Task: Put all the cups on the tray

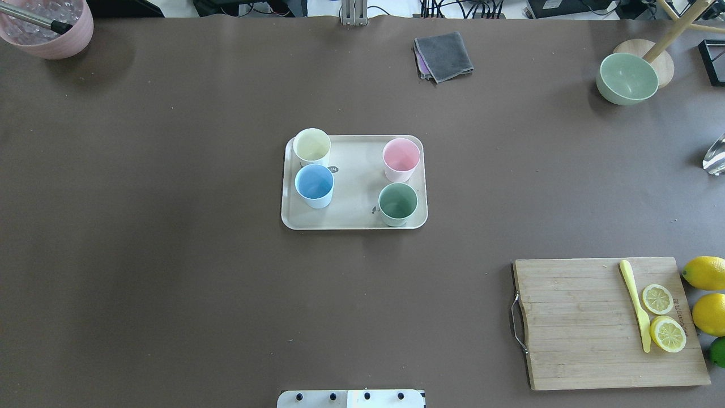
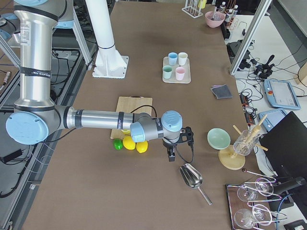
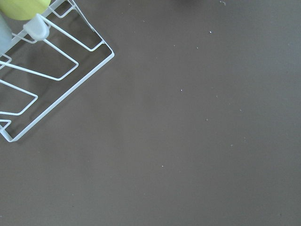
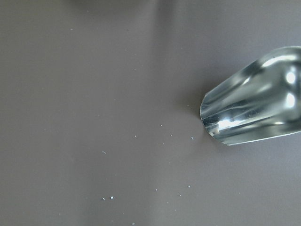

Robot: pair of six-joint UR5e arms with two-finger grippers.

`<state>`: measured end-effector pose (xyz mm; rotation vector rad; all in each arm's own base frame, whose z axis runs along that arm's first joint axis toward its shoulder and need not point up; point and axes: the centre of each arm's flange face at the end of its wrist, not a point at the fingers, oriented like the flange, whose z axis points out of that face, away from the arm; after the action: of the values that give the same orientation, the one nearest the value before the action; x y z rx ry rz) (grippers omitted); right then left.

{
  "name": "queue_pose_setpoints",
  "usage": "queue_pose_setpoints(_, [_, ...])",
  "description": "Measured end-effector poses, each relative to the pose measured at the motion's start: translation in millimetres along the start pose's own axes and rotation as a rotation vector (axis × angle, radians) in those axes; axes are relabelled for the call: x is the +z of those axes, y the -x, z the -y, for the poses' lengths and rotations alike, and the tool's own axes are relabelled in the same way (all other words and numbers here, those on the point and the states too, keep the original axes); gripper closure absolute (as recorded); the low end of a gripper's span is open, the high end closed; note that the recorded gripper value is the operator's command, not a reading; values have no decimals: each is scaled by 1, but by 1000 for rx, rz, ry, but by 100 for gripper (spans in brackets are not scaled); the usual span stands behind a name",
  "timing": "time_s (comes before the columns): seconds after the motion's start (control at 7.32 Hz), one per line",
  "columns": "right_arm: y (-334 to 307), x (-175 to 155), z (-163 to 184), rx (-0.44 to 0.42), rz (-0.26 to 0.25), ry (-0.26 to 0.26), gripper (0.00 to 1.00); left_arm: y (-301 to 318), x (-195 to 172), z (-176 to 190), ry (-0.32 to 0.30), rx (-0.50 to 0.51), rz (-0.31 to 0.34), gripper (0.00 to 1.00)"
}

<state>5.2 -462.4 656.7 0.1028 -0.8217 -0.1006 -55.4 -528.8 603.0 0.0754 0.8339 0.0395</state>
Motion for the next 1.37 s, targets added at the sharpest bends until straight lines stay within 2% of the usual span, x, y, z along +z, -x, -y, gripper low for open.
queue_pose_setpoints(0.27, [-22,-4,-25,58,25,0,0,15,8,-20,24,-36,7,2])
queue_pose_setpoints(0.68, [-39,4,-53,105,18,24,0,32,22,-47,53,-70,23,2])
queue_pose_setpoints(1.37, [-49,11,-72,131,4,46,0,33,19,-45,48,-61,81,2])
